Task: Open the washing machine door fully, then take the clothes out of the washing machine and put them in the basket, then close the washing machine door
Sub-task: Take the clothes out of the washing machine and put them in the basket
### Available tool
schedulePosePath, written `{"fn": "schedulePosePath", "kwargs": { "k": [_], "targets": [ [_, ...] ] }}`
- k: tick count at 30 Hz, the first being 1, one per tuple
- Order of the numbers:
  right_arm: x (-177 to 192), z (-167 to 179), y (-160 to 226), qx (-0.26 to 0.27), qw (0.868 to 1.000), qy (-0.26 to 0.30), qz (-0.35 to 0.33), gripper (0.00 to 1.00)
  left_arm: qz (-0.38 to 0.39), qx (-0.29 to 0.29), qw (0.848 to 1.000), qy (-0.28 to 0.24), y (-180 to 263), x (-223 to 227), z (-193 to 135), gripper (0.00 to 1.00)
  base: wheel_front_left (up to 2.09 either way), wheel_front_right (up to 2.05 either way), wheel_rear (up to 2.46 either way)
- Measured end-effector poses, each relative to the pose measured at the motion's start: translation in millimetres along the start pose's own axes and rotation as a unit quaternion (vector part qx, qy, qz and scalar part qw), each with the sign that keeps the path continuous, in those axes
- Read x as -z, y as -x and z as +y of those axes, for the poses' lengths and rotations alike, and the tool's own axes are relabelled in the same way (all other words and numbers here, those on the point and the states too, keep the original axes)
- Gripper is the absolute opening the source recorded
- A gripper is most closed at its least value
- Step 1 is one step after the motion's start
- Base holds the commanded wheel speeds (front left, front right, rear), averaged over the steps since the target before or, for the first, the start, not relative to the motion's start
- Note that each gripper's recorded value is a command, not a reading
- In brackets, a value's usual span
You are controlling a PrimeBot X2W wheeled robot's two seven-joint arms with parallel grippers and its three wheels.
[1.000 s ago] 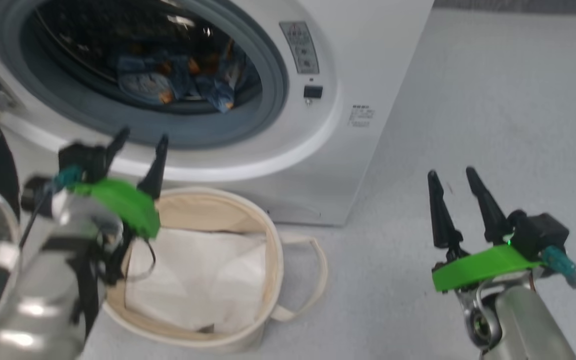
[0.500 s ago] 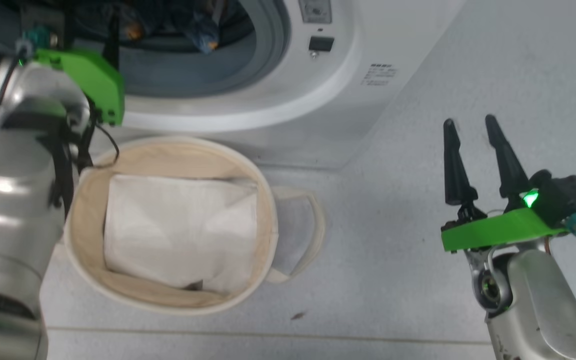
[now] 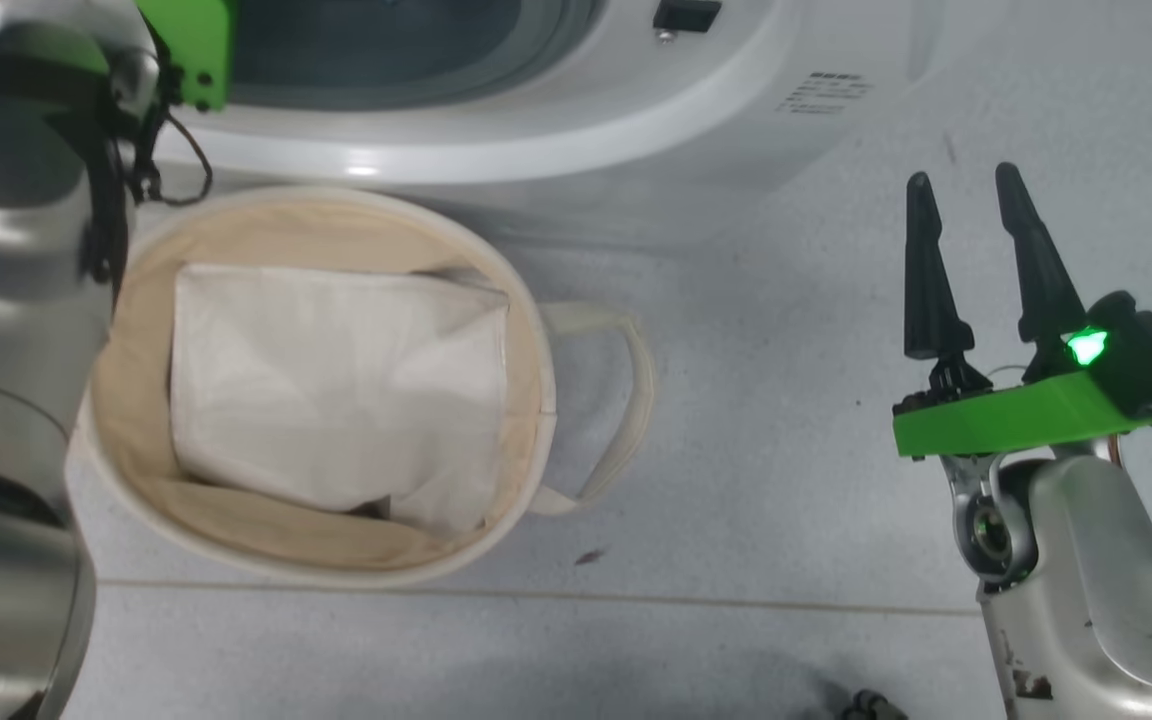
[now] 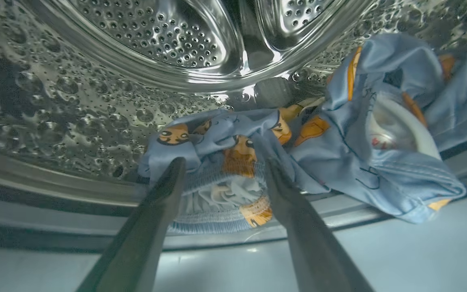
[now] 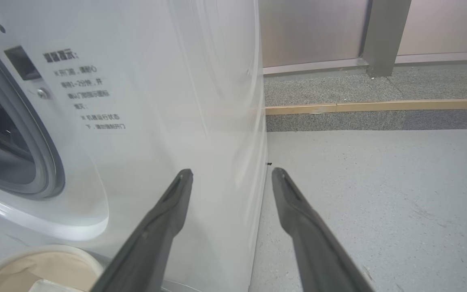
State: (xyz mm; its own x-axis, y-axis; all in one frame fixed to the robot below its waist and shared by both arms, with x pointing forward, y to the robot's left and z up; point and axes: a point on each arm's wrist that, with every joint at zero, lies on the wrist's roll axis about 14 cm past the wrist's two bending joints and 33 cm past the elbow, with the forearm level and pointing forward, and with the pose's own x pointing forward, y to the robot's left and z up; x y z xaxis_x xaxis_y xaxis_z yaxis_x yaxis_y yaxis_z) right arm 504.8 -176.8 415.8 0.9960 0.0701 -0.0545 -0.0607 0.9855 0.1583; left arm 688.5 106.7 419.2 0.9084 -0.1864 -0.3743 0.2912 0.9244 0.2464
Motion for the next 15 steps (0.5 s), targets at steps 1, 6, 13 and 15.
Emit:
{"fn": "schedulePosePath", "kwargs": {
  "k": [1, 6, 13, 15],
  "targets": [
    [3.2, -0.7, -1.3, 0.0, 1.0, 0.001, 0.003, 1.0, 0.006, 0.001, 1.0, 0.001, -3.1, 3.3, -0.6, 1.0, 0.0, 0.0, 0.0],
    [18.8, -3.8, -3.4, 0.003, 1.0, 0.001, 0.018, 1.0, 0.027, -0.012, 1.0, -0.01, -15.2, 19.7, 1.3, 1.0, 0.0, 0.0, 0.0],
    [24.9, -6.6, -8.9, 0.004, 1.0, 0.004, 0.021, 1.0, 0.066, -0.027, 0.997, -0.025, -25.0, 38.5, 5.3, 1.0, 0.0, 0.0, 0.0],
    [28.0, -8.0, -9.1, 0.005, 1.0, 0.004, 0.024, 1.0, 0.067, -0.033, 0.997, -0.028, -28.4, 40.1, 7.8, 1.0, 0.0, 0.0, 0.0]
  ]
}}
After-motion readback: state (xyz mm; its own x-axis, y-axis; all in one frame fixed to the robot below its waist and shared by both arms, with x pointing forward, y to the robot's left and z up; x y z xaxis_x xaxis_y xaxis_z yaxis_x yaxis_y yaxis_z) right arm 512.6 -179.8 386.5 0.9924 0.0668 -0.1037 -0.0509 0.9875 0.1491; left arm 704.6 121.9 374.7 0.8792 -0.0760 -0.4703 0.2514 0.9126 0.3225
